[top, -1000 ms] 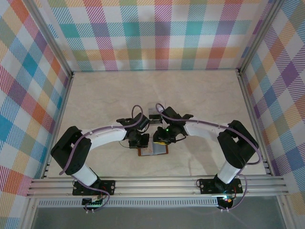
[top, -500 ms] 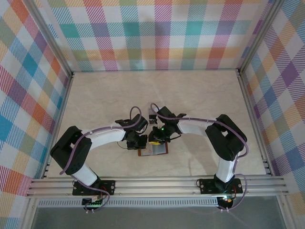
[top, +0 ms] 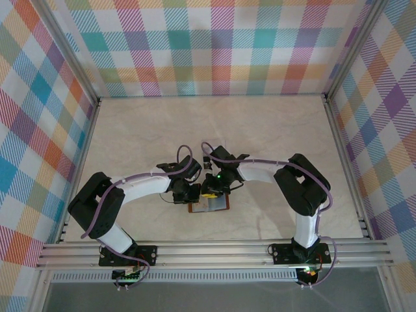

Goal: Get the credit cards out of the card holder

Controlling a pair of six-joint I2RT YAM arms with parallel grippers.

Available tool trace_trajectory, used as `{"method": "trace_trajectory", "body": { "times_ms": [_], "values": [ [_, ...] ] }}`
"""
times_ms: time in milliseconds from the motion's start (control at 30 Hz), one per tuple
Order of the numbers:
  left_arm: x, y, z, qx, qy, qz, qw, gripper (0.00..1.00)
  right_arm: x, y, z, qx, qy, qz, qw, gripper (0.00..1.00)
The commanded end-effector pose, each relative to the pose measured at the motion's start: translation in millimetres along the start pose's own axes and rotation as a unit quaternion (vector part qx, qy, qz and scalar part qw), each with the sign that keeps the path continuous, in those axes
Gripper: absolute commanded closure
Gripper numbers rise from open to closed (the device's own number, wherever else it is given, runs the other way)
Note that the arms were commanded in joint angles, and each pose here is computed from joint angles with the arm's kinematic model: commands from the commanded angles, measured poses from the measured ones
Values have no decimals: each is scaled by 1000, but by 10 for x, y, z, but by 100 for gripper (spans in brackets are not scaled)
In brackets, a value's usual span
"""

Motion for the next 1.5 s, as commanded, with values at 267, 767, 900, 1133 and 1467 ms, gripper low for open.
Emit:
{"method": "trace_trajectory", "body": {
  "times_ms": [267,767,900,1133,1467],
  "values": [
    [-44,8,61,9,-1,14,1000,96,-52,-205,102,-38,-28,-24,999,77],
    [-38,-1,62,18,-1,17,1000,96,-93,-158,43,-32,-21,-9,999,76],
    [-48,31,72,22,-1,25,999,96,-72,-72,-1,-36,-17,-1,999,76],
    [-43,53,69,24,-1,32,999,96,-43,24,-50,-42,-14,7,999,76],
    [-49,70,75,24,0,35,999,96,-46,45,12,17,-16,10,1000,81]
  ]
}}
Point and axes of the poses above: each hand's point on the last joint's axis, 136 mm out from that joint toward the fingers, its own y axis out along the fingers, its own z axis along the line the jaws close on, x = y × z, the point moved 10 cm from there along -y, back along the fingers, and after that the axes turned 5 degrees about y, right-handed, at the moved point
